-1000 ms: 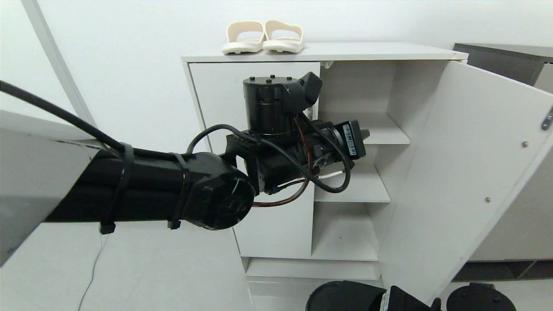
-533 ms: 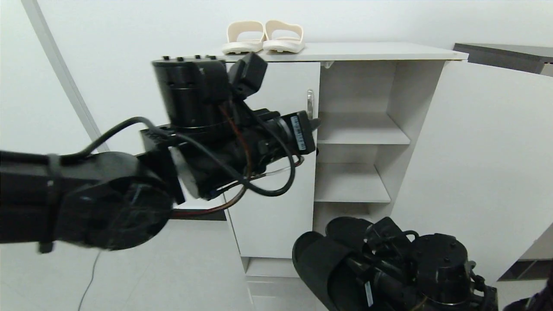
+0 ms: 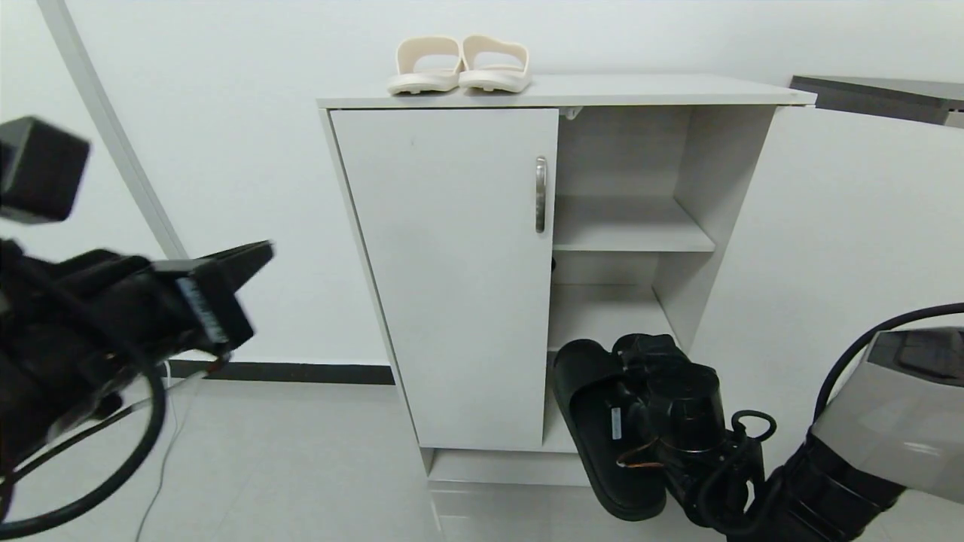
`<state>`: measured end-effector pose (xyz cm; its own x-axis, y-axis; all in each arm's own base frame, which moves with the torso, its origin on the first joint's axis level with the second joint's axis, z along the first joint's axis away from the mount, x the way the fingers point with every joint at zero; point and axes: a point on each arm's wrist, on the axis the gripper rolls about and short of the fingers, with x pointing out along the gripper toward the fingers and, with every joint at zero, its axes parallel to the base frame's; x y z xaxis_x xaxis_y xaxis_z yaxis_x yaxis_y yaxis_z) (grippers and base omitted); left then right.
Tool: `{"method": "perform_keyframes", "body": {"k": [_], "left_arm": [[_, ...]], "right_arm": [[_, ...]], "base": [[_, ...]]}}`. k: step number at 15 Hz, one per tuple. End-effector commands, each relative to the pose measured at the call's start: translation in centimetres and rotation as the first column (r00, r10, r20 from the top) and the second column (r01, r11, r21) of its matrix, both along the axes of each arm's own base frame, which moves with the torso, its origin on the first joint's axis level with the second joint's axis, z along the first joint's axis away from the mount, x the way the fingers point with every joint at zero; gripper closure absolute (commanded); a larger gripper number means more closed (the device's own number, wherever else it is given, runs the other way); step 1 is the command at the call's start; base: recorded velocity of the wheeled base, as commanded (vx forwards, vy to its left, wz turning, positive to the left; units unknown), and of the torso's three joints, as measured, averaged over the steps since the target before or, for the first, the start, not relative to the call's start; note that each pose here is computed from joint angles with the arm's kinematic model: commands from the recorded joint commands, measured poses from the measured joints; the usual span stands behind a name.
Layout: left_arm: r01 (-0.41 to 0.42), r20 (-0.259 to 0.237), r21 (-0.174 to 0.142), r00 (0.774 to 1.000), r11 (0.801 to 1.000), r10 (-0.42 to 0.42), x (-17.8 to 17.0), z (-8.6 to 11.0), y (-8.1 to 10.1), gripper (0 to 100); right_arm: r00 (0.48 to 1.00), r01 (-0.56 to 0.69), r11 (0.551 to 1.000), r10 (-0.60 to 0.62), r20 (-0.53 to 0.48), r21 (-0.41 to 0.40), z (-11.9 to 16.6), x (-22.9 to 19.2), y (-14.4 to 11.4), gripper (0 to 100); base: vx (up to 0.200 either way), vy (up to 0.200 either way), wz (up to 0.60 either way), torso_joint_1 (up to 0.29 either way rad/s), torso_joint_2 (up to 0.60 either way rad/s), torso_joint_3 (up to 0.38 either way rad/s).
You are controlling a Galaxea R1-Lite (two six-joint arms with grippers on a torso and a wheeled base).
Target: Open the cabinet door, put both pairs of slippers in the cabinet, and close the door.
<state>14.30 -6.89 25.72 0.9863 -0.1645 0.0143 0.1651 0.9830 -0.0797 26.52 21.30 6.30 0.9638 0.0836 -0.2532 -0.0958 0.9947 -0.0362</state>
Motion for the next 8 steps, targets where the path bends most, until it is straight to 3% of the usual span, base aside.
{"method": "perform_keyframes", "body": {"k": [1,2,3,5,8], "left_arm": [[-0.319,0.048,-0.002,0.947,0.948,0.318,-6.7,-3.9,5.9,100],[-0.396,0.067,-0.015,0.916,0.918,0.396,-8.3,-5.0,6.8,100],[-0.484,0.073,-0.018,0.872,0.875,0.484,-10.1,-6.8,7.5,100],[-0.563,0.052,0.016,0.825,0.826,0.562,-12.4,-9.8,7.8,100],[-0.572,0.032,0.055,0.820,0.819,0.571,-15.0,-13.8,7.8,100]], "right_arm": [[1.000,0.015,1.000,-0.015,0.003,0.001,-0.3,0.6,-0.1,100],[1.000,0.016,1.000,-0.016,0.010,0.007,-0.2,0.6,-0.1,100],[1.000,0.016,1.000,-0.016,0.011,0.008,-0.1,0.6,-0.1,100],[1.000,0.016,1.000,-0.016,0.010,0.007,-0.2,0.6,-0.1,100],[1.000,0.015,1.000,-0.015,0.006,0.004,-0.3,0.5,-0.1,100]], "base": [[0.000,0.000,0.00,0.000,0.00,0.000],[0.000,0.000,0.00,0.000,0.00,0.000],[0.000,0.000,0.00,0.000,0.00,0.000],[0.000,0.000,0.00,0.000,0.00,0.000],[0.000,0.000,0.00,0.000,0.00,0.000]]}}
